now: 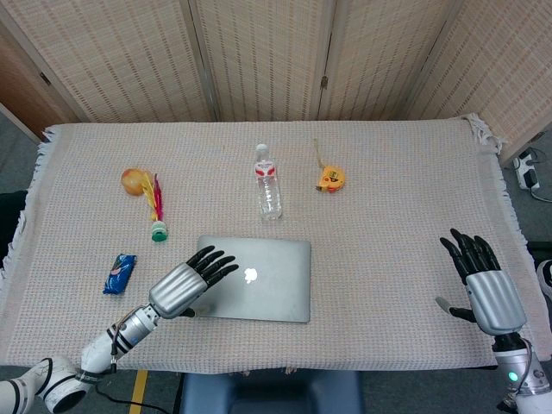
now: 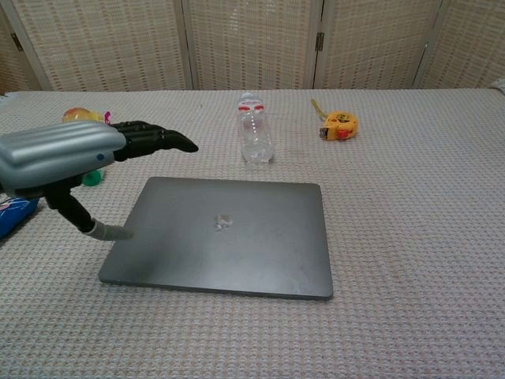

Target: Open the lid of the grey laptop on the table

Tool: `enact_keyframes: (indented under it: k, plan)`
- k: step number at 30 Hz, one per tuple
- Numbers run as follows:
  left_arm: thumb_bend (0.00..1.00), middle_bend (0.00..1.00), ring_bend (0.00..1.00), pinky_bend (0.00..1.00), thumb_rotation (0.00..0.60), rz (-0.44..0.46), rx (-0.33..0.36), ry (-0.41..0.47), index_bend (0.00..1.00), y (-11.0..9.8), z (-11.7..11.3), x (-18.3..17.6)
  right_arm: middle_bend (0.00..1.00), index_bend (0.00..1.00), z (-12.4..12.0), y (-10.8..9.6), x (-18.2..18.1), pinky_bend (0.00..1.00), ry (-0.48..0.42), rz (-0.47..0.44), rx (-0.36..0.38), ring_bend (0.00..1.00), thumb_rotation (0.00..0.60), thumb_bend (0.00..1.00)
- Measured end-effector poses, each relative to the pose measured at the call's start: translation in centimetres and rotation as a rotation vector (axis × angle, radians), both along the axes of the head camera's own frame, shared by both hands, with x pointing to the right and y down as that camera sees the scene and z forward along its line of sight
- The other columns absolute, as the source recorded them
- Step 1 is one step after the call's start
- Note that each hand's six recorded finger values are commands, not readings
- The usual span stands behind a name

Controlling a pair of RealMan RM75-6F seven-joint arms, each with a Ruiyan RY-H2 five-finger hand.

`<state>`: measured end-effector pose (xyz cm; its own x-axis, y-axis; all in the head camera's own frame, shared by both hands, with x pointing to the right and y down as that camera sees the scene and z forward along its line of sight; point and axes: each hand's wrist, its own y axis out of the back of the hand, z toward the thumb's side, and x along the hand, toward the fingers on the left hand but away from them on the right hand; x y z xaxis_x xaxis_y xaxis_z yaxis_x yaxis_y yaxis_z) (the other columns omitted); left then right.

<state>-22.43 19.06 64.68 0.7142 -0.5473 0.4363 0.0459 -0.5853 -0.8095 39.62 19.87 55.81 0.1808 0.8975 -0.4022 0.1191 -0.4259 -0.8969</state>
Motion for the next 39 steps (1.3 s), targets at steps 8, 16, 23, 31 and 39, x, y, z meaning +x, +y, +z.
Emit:
enact_keyframes:
  k: [8,16,23,31,39]
  plan:
    - [0.24,0.08,0.04,0.00,0.600,0.068,-0.043,0.007,0.07,1.4,2.2,4.1,0.00,0.00,0.3,0.2,0.1,0.00,0.003,0.009,-0.007,0.00,0.600,0.16]
    - [0.24,0.08,0.04,0.00,0.600,0.077,-0.074,0.035,0.07,2.2,3.1,7.2,0.00,0.00,0.5,0.3,0.3,0.00,0.001,0.014,-0.012,0.00,0.600,0.16]
    - [0.24,0.08,0.04,0.00,0.600,0.089,-0.087,0.021,0.06,2.7,4.2,8.9,0.00,0.00,0.6,0.3,0.5,0.00,-0.001,0.018,-0.016,0.00,0.600,0.16]
    - [0.24,0.08,0.04,0.00,0.600,0.085,-0.108,-0.004,0.06,3.2,5.6,9.8,0.00,0.00,0.8,0.4,0.8,0.00,-0.004,0.025,-0.021,0.00,0.600,0.16]
    - [0.23,0.08,0.04,0.00,0.600,0.070,-0.114,-0.017,0.06,3.2,6.5,10.0,0.00,0.00,0.8,0.5,1.0,0.00,-0.002,0.027,-0.021,0.00,0.600,0.16]
